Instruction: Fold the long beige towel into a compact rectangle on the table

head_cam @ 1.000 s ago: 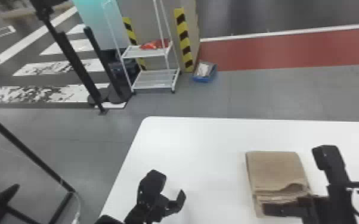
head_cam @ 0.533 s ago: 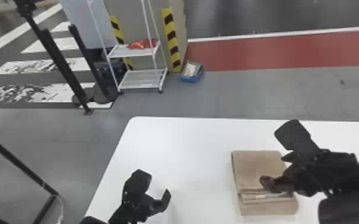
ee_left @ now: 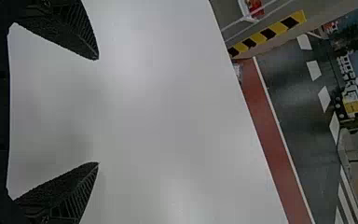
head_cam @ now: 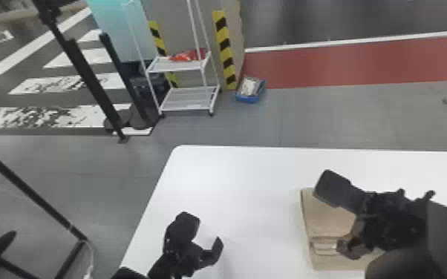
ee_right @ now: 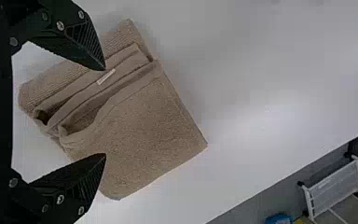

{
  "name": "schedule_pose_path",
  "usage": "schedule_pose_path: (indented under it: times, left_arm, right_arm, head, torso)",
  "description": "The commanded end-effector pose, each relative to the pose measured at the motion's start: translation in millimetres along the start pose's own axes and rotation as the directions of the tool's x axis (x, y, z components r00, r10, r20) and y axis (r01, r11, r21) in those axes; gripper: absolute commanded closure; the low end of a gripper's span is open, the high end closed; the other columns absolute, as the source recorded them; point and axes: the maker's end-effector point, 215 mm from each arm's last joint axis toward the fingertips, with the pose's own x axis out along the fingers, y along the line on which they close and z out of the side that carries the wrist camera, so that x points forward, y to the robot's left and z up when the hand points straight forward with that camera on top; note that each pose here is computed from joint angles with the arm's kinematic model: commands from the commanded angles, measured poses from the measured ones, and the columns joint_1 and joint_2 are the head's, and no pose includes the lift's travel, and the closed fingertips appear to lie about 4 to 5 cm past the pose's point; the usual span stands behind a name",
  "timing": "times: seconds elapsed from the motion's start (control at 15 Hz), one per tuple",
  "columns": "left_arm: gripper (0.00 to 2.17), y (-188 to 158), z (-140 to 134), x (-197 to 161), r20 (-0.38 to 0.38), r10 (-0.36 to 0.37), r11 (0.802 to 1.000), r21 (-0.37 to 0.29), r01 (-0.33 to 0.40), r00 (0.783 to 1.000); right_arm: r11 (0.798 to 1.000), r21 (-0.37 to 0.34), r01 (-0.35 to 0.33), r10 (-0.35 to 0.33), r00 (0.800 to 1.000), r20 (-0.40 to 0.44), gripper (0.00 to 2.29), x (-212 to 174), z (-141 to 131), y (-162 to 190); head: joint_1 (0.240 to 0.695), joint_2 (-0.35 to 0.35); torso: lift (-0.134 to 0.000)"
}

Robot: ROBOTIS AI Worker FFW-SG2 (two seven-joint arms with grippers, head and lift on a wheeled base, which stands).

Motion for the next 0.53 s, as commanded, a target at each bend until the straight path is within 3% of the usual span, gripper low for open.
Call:
schedule_pose_path:
  times: [0.0,0.47]
  left_arm:
    - [0.06,-0.8,-1.7,-0.8,-0.002,0.0,1.0,0.0,0.0,1.0]
    - [0.06,-0.1,-5.2,-3.1,-0.001,0.001,1.0,0.002,-0.001,1.0]
  right_arm:
    - [0.999,-0.036,-0.014,0.012,0.998,-0.07,0.27,13.1,-10.2,3.8]
    - [0.993,-0.049,-0.11,0.101,0.982,-0.157,0.27,36.4,-17.1,5.3]
  head:
    - [0.695,0.279]
    - [0.695,0.272]
  torso:
    - [0.0]
    - [0.0]
